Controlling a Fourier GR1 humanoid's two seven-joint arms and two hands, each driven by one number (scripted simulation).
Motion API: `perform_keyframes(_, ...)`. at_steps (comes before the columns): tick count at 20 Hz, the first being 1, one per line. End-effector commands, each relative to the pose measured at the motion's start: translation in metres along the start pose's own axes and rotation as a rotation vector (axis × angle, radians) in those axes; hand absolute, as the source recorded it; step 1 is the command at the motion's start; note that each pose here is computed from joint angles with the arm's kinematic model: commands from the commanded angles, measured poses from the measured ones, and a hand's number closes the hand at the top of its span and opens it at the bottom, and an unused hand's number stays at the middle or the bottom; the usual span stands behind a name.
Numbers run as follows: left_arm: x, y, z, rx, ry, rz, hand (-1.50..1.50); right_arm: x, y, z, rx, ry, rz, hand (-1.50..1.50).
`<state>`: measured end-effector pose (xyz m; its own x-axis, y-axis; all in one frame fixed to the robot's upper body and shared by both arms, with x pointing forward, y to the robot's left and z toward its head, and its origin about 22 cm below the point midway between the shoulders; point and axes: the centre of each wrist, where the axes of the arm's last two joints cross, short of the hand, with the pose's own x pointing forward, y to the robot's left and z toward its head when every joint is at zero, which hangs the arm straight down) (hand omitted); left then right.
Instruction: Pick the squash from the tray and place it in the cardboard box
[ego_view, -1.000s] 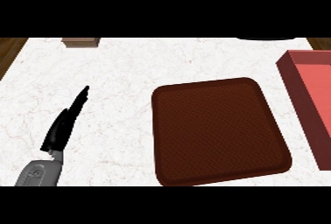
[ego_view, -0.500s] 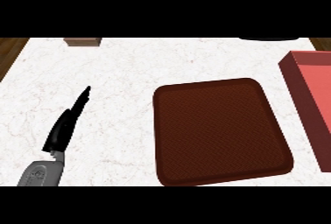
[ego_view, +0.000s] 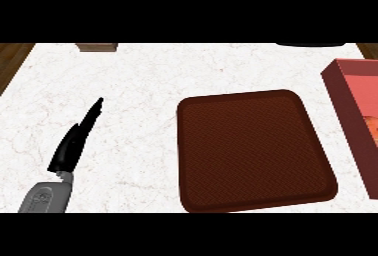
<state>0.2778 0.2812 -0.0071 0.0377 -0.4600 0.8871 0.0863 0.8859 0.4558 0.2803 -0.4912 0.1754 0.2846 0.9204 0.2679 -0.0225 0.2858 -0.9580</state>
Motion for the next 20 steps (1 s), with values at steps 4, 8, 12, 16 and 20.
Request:
perform_keyframes(4,0.002,0.005,-0.003,-0.006,0.000,0.001,0.00,0.004,0.024,-0.023,-0.145,-0.206,-0.388,-1.50)
perform_keyframes(8,-0.004,0.010,0.001,0.006,0.019,0.007,0.00,-0.003,0.010,-0.027,-0.215,-0.249,-0.593,-1.50)
perform_keyframes(12,-0.001,-0.024,0.016,0.004,0.015,0.002,0.00,-0.031,0.021,-0.027,-0.210,-0.152,-0.773,-1.50)
perform_keyframes(16,0.001,0.003,0.001,0.010,0.015,0.005,0.00,-0.055,0.012,-0.024,-0.319,-0.119,-0.904,-1.50)
perform_keyframes(20,0.001,0.001,0.004,0.000,-0.010,0.005,0.00,-0.079,0.027,-0.019,-0.418,-0.125,-0.960,-1.50)
